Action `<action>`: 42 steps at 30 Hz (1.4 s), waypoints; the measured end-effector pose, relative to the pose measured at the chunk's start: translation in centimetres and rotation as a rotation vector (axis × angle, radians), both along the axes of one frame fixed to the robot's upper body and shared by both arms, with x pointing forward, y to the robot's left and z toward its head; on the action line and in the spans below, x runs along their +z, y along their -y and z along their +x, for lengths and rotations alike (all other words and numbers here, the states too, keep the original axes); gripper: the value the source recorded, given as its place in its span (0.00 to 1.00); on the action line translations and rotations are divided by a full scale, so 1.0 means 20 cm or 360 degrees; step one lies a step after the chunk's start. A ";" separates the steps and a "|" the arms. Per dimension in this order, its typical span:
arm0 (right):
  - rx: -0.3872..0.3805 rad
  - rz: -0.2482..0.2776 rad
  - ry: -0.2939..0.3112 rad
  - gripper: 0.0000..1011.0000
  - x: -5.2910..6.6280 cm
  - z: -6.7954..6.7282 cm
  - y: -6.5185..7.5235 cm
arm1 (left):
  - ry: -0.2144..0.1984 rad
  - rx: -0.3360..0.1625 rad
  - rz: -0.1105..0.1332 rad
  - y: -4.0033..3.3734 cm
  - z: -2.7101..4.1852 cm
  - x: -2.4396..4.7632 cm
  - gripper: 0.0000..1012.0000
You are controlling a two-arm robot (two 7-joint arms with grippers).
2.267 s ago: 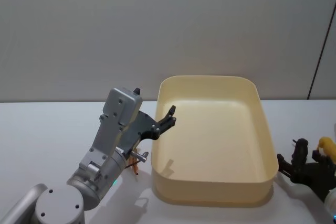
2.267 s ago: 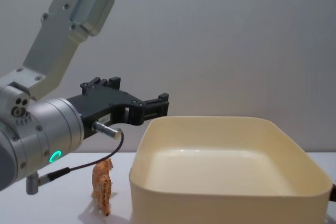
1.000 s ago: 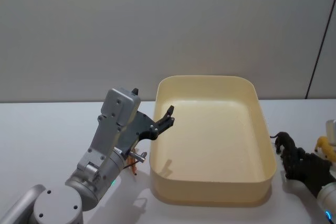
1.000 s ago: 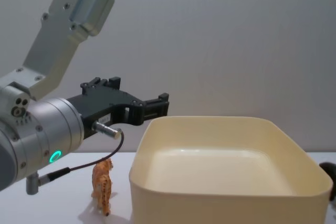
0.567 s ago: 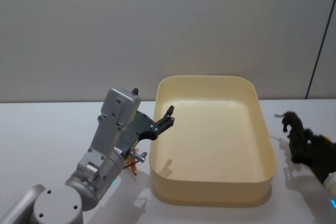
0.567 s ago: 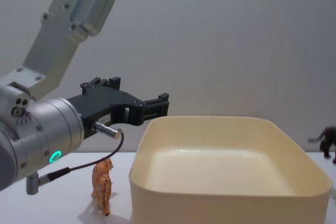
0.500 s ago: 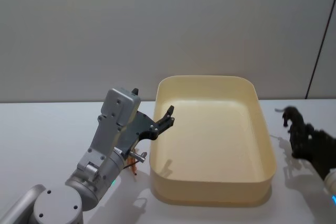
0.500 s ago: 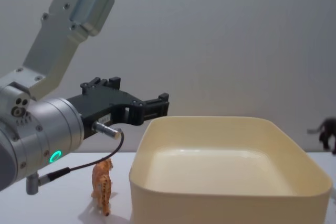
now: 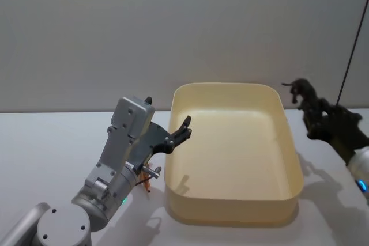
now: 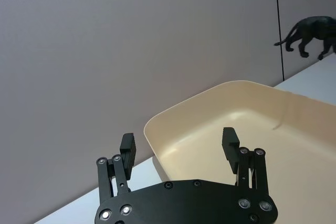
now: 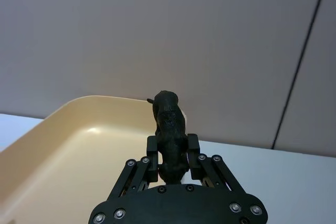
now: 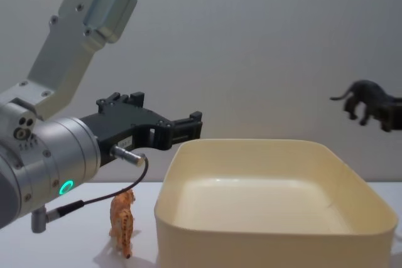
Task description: Pick up the toy alternately with two hands and place it into the central storage box.
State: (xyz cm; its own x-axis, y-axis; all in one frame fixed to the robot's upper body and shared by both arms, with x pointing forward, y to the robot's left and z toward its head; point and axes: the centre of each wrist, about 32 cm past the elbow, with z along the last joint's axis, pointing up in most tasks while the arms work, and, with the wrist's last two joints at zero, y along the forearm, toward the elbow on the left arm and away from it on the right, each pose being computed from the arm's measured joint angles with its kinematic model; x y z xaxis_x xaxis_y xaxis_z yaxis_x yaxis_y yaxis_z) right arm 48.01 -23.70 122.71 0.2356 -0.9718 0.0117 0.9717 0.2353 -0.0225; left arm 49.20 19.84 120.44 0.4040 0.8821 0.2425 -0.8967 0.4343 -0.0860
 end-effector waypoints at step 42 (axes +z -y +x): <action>0.0186 0.0008 -0.0058 0.99 0.08 0.15 -0.03 | 0.0000 0.0000 0.0000 0.000 0.000 0.000 0.99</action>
State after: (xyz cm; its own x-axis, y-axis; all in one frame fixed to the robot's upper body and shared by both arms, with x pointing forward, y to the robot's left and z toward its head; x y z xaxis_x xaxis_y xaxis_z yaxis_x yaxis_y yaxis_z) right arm 51.03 -23.02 124.27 0.3476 -0.9376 -0.0037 0.9361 0.3473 -0.0557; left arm 49.20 19.84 120.44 0.4040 0.8820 0.2425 -0.8967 0.4343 -0.0860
